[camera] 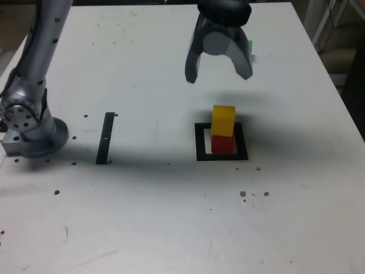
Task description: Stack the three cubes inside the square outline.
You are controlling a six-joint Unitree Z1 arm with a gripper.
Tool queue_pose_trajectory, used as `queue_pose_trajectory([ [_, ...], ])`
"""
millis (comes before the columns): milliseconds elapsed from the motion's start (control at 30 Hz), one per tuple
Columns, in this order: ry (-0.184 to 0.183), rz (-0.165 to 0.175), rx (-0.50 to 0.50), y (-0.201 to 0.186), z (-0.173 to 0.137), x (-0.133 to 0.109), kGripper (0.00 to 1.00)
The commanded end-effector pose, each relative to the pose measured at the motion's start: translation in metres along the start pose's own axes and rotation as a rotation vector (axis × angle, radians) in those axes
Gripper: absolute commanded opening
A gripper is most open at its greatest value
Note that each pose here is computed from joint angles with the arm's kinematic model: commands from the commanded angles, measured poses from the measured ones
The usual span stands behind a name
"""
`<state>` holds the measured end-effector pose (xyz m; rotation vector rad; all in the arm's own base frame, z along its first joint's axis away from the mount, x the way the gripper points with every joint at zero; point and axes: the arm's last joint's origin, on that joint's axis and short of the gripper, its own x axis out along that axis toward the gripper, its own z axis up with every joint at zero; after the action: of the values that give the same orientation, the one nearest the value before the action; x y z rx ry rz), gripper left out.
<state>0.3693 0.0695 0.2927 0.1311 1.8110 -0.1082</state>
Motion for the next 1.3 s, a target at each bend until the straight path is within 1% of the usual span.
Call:
queue_pose_trajectory([
  [0,-0.003,-0.002,0.006,0.01,-0.002,-0.002,1.0],
  [300,-0.033,-0.012,0.046,0.059,-0.004,-0.003,0.99],
  [533,-0.055,-0.008,0.086,0.095,0.004,0.0,0.99],
  [600,-0.059,-0.002,0.093,0.105,0.007,0.003,0.99],
  [867,-0.067,0.041,0.098,0.141,0.016,0.012,0.99],
  [1133,-0.065,0.066,0.105,0.164,0.027,0.025,0.99],
  [1267,-0.074,0.083,0.106,0.174,0.034,0.031,0.99],
])
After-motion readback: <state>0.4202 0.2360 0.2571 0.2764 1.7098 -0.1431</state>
